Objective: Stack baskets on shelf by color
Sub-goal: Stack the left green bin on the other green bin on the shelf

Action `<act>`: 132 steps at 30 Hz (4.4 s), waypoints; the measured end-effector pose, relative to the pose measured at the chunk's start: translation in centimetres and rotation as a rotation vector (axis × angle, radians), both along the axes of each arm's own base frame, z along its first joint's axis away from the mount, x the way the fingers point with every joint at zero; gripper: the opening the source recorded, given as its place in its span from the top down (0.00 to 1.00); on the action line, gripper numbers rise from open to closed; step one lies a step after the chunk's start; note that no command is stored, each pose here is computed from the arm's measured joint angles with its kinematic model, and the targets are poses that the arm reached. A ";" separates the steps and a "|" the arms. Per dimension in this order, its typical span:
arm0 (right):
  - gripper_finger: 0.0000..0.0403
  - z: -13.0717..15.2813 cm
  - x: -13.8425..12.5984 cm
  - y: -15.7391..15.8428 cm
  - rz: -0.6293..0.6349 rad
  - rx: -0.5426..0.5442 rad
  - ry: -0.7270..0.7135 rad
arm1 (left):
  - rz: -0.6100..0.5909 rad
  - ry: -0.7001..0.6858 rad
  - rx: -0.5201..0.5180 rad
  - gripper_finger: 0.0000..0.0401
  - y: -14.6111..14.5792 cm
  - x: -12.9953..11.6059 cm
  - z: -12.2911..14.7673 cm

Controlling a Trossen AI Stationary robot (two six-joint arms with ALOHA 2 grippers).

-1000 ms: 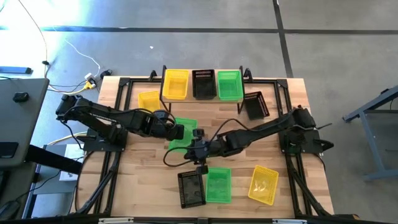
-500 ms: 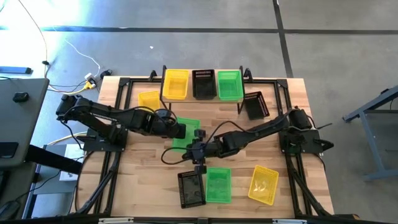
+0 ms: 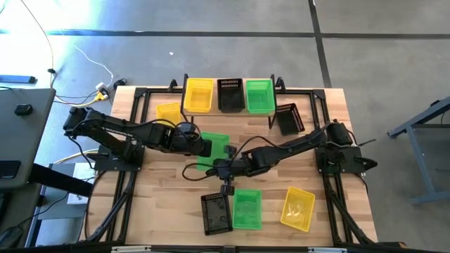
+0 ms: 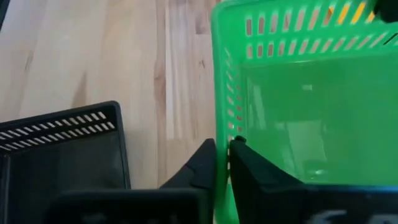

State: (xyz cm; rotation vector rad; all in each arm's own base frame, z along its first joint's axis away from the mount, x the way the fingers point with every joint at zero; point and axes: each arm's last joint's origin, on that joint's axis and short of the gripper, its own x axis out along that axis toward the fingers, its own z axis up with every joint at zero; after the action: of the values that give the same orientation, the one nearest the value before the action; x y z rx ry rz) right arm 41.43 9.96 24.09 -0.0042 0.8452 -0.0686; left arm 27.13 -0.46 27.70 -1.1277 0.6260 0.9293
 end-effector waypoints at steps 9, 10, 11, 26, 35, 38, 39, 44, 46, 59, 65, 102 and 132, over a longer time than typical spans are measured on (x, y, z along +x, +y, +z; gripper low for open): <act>0.99 -0.2 -0.4 -0.2 -0.040 -0.016 0.042 | -0.012 -0.018 0.003 0.95 0.0 0.2 0.1; 1.00 -0.3 -0.4 -0.1 -0.040 -0.016 0.045 | -0.015 -0.021 0.000 0.93 0.0 0.2 0.1; 1.00 -0.3 -0.5 0.0 -0.040 -0.017 0.047 | -0.018 -0.023 0.000 0.91 -0.1 0.2 0.1; 1.00 -0.1 -2.8 1.0 -0.061 -0.019 0.197 | -0.101 -0.009 0.001 0.64 -0.2 0.3 0.2; 1.00 3.1 -6.0 1.4 -0.025 -0.054 0.237 | -0.143 -0.001 0.071 0.66 -0.1 0.1 0.5; 1.00 4.4 -7.0 1.2 -0.025 -0.066 0.232 | -0.120 -0.015 0.112 0.67 0.0 0.0 0.8; 1.00 4.8 -7.3 1.1 -0.025 -0.065 0.231 | -0.116 -0.027 0.135 0.67 0.1 -0.1 1.1; 1.00 6.9 -8.8 0.5 -0.019 -0.100 0.192 | -0.114 -0.069 0.204 0.67 0.6 -0.6 2.2; 1.00 7.8 -9.5 0.2 -0.004 -0.131 0.170 | -0.122 -0.082 0.220 0.67 0.9 -0.9 2.7; 1.00 14.9 -14.8 -5.5 -0.015 -0.362 -0.008 | -0.122 -0.131 0.275 0.67 2.3 -1.4 3.9; 1.00 17.4 -17.6 -8.6 -0.040 -0.486 -0.050 | -0.110 -0.128 0.275 0.67 2.6 -1.4 3.8; 1.00 13.4 -16.1 -19.0 0.049 -0.435 0.311 | -0.120 -0.119 0.295 0.67 2.7 -1.4 3.9; 0.99 11.5 -14.9 -21.2 -0.021 -0.339 0.369 | -0.170 -0.102 0.321 0.67 2.7 -1.3 3.9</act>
State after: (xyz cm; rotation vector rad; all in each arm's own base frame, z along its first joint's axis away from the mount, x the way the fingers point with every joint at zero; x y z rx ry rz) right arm 26.50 -11.20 35.54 -0.3353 1.1937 -0.2357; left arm 25.80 2.26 31.57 -0.8160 0.4617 0.7882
